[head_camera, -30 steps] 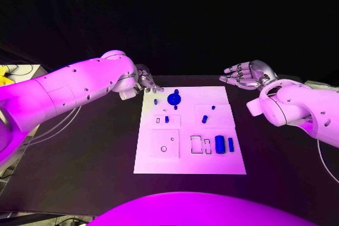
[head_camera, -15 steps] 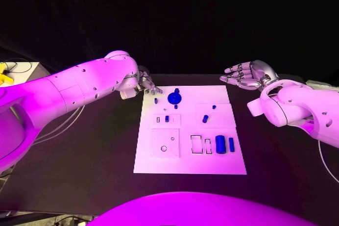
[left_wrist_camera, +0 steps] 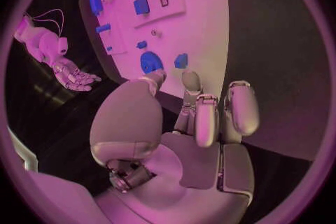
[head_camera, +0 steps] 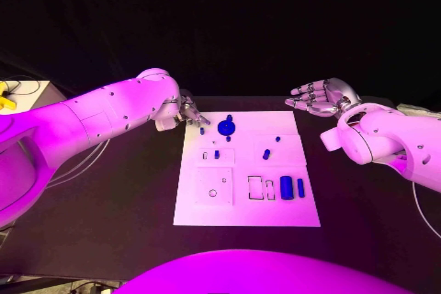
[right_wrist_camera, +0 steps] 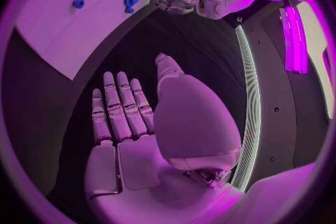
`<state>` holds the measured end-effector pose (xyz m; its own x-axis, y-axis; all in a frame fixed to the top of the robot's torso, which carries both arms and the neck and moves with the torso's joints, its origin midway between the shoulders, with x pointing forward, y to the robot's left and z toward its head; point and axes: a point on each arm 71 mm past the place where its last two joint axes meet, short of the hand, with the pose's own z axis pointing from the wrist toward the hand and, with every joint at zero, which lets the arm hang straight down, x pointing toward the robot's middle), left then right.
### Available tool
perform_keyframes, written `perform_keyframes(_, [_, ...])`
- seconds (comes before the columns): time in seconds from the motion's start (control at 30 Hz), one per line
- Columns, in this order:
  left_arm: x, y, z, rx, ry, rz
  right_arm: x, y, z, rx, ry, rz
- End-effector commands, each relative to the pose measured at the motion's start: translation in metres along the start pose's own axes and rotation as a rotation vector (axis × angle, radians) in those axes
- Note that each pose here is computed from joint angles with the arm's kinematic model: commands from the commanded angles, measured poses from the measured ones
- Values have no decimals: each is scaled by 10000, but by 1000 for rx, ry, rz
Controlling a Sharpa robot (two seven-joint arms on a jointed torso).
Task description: Assemble the parts on the task board
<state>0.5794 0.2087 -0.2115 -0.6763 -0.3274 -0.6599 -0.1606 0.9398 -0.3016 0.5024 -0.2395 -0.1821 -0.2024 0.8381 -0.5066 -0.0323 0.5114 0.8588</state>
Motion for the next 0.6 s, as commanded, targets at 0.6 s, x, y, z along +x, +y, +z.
perform_keyframes(0.6, [62,-11,-2,15,76,11,28,16,10,-13,19,0])
